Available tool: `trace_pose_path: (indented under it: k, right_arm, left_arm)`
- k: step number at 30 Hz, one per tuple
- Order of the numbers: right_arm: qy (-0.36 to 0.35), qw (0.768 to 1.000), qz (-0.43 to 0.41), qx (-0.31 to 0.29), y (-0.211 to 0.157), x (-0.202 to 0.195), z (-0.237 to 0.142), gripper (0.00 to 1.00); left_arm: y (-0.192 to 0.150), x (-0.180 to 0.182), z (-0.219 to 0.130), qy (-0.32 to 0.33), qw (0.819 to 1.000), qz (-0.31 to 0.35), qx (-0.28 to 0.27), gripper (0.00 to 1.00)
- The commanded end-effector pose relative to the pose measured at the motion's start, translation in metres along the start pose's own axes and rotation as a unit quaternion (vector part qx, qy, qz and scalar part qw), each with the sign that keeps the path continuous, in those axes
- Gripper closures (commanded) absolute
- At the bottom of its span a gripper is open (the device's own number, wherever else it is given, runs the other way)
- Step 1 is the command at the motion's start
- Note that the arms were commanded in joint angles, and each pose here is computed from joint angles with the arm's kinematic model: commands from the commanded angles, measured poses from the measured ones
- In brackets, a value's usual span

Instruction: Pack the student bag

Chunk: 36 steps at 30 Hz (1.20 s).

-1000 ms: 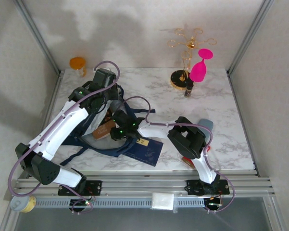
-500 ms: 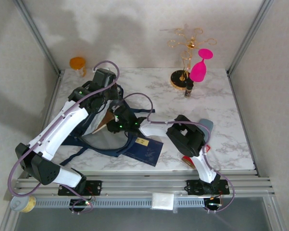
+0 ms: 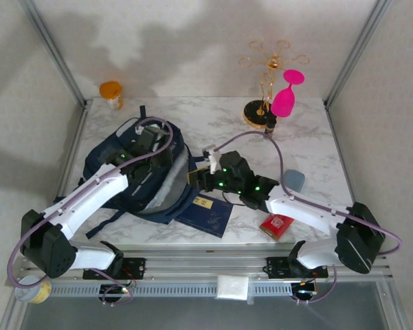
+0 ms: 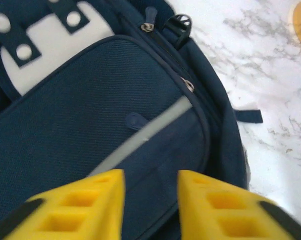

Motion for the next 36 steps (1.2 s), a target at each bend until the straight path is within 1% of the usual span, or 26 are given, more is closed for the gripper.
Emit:
trace_pose_path:
  k: [1, 4, 6, 7, 9, 11, 14, 18, 19, 25, 28, 32, 36]
  right_arm:
    - [-0.073, 0.994, 0.058, 0.062, -0.031, -0.048, -0.013, 0.59]
    - [-0.097, 0.988, 0.085, 0.089, -0.042, -0.072, -0.021, 0.56]
    - [-0.1, 0.983, 0.108, 0.108, -0.054, -0.088, -0.024, 0.53]
    - [-0.1, 0.98, 0.122, 0.118, -0.06, -0.097, -0.026, 0.52]
    - [-0.098, 0.974, 0.14, 0.145, -0.074, -0.109, -0.026, 0.48]
    - [-0.096, 0.97, 0.144, 0.169, -0.085, -0.116, -0.025, 0.45]
    - [-0.091, 0.967, 0.138, 0.192, -0.096, -0.12, -0.021, 0.38]
    - [-0.092, 0.963, 0.137, 0.214, -0.102, -0.126, -0.01, 0.33]
    - [-0.091, 0.962, 0.139, 0.216, -0.103, -0.127, -0.007, 0.32]
    - [-0.085, 0.957, 0.14, 0.238, -0.11, -0.133, 0.009, 0.28]
    - [-0.084, 0.957, 0.138, 0.24, -0.111, -0.136, 0.015, 0.27]
    - [-0.08, 0.953, 0.142, 0.253, -0.122, -0.139, 0.019, 0.27]
    - [-0.065, 0.95, 0.152, 0.266, -0.131, -0.135, 0.017, 0.28]
  left_arm:
    - [-0.011, -0.017, -0.009, -0.052, 0.997, -0.05, -0.001, 0.6]
    - [-0.038, -0.035, -0.022, -0.096, 0.993, -0.07, 0.017, 0.55]
    - [-0.06, -0.034, -0.03, -0.096, 0.99, -0.1, 0.03, 0.53]
    - [-0.075, -0.035, -0.035, -0.105, 0.987, -0.118, 0.033, 0.52]
    - [-0.106, -0.037, -0.04, -0.133, 0.977, -0.158, 0.058, 0.51]
    - [-0.138, -0.035, -0.04, -0.141, 0.968, -0.187, 0.087, 0.51]
    - [-0.17, -0.031, -0.045, -0.132, 0.962, -0.216, 0.103, 0.48]
    - [-0.207, -0.038, -0.048, -0.149, 0.945, -0.258, 0.132, 0.42]
    - [-0.214, -0.039, -0.046, -0.15, 0.943, -0.265, 0.137, 0.4]
    - [-0.245, -0.036, -0.034, -0.13, 0.94, -0.274, 0.158, 0.29]
    - [-0.258, -0.033, -0.027, -0.116, 0.94, -0.274, 0.168, 0.27]
    - [-0.267, -0.032, -0.015, -0.11, 0.94, -0.275, 0.17, 0.26]
    - [-0.271, -0.038, -0.004, -0.112, 0.942, -0.264, 0.173, 0.28]
Point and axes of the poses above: each hand's point on the last joint's axis, 136 mm out from that joint toward the fingers, its own z axis out along the fingers, its own x axis along the line the jaws close on, y = z × x, the point moved 1 cm from there along -z, back along the fingers, and after that the axes turned 2 degrees about -z, right-handed, at the moved point
